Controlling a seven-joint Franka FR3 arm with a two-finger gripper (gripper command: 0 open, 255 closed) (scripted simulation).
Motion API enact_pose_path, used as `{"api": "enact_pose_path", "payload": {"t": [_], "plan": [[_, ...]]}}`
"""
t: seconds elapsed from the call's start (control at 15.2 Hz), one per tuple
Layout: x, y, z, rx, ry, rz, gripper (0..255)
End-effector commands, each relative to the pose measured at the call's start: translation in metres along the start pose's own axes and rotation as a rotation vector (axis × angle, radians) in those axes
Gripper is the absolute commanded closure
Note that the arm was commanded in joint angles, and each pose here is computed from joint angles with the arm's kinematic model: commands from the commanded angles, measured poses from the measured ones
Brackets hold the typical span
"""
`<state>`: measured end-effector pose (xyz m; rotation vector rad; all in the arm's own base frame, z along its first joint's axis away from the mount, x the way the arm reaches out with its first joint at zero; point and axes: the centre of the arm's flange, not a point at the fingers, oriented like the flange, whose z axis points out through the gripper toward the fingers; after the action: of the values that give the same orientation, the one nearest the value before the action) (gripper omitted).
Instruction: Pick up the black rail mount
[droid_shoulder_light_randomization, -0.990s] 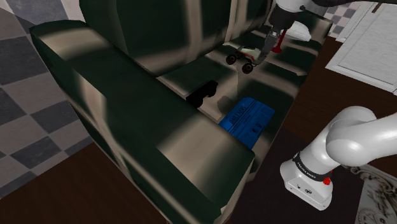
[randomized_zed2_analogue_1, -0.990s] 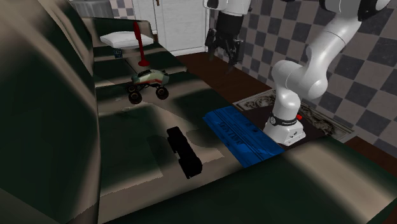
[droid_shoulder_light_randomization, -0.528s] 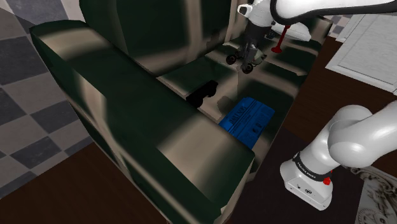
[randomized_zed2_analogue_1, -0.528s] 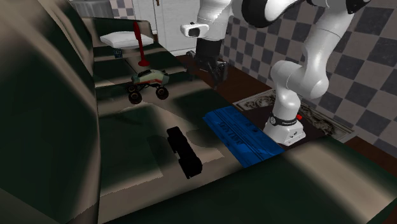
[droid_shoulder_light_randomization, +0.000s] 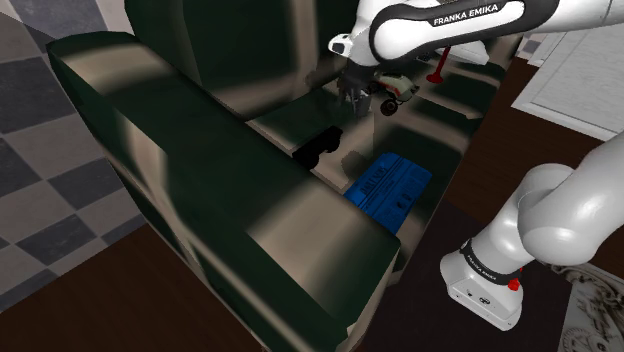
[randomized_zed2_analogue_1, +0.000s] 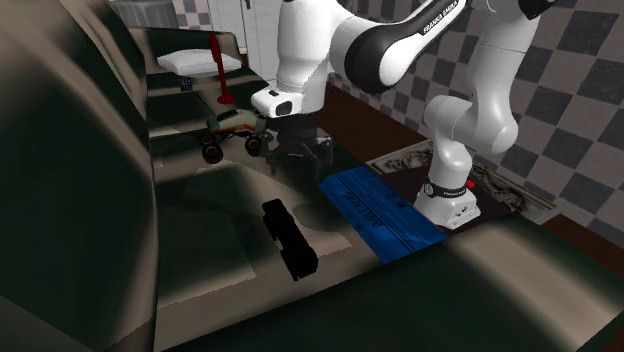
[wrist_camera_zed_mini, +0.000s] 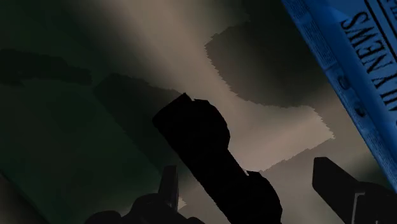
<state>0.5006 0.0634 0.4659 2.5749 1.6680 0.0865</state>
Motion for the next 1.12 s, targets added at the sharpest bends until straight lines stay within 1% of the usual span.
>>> {"api": "enact_pose_path", "payload": {"t": [0.0, 0.33, 0.4, 0.86, 0.99, 1.06], "plan": [[0.019, 0.004, 0.019, 0.009, 0.0, -0.11, 0], [0.065, 0.007, 0.067, 0.032, -0.001, -0.37, 0], [0.072, 0.007, 0.074, 0.035, -0.002, -0.408, 0], [0.072, 0.003, 0.11, 0.035, -0.002, -0.408, 0], [0.072, 0.003, 0.113, 0.035, -0.002, -0.408, 0], [0.072, 0.003, 0.114, 0.035, -0.002, -0.408, 255]]}}
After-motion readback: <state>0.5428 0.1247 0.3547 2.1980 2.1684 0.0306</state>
